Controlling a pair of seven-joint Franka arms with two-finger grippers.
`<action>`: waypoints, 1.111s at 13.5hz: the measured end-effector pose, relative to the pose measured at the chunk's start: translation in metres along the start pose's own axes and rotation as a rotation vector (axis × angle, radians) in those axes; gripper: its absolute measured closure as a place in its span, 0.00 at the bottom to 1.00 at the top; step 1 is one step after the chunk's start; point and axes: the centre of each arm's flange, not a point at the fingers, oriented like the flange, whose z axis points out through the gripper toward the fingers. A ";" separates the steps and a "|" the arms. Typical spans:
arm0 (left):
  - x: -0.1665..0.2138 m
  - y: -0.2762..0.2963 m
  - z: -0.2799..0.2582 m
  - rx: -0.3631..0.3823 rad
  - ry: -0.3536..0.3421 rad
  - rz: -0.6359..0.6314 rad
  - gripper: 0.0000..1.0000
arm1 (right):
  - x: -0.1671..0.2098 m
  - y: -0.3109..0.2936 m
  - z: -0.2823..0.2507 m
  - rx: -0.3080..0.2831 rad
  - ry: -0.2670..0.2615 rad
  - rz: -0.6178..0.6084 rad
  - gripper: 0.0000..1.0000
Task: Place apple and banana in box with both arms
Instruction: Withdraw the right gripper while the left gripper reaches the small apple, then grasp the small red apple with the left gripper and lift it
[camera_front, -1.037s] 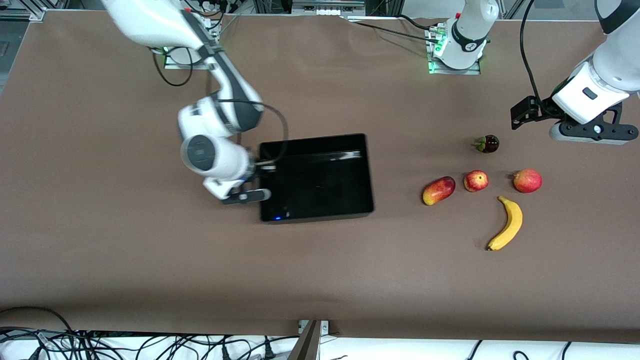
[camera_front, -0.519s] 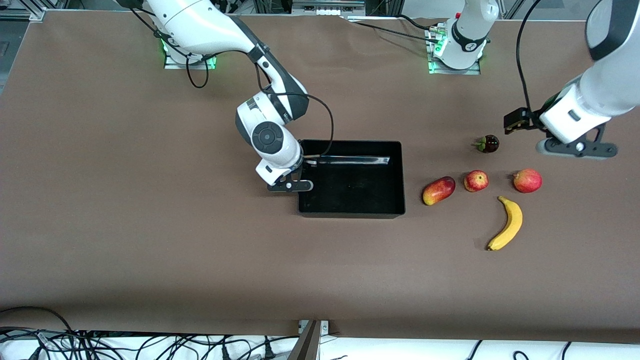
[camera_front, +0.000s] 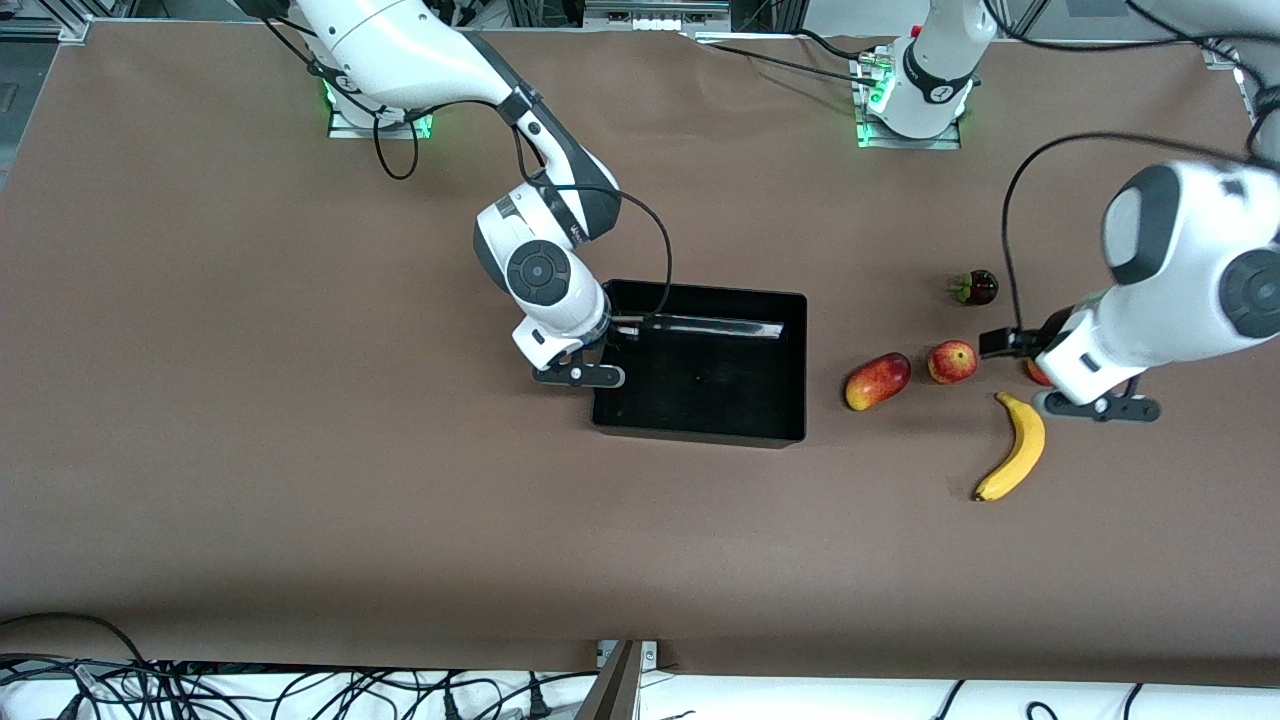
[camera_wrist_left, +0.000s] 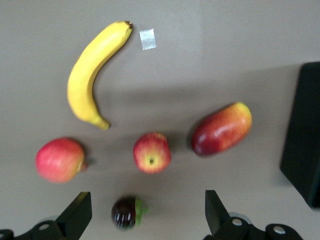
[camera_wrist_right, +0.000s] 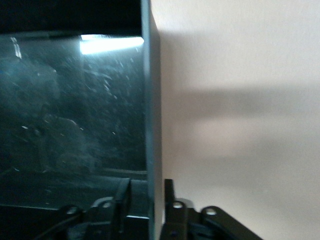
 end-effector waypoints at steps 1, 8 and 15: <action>0.003 0.001 0.024 -0.001 0.022 0.002 0.00 | 0.009 0.003 -0.014 -0.001 0.007 0.010 0.47; -0.031 0.002 0.142 -0.006 0.044 0.001 0.00 | 0.072 0.119 -0.241 -0.026 0.125 0.092 0.00; -0.034 -0.012 0.187 -0.014 -0.006 -0.025 0.09 | 0.014 0.297 -0.392 -0.011 0.042 0.006 0.00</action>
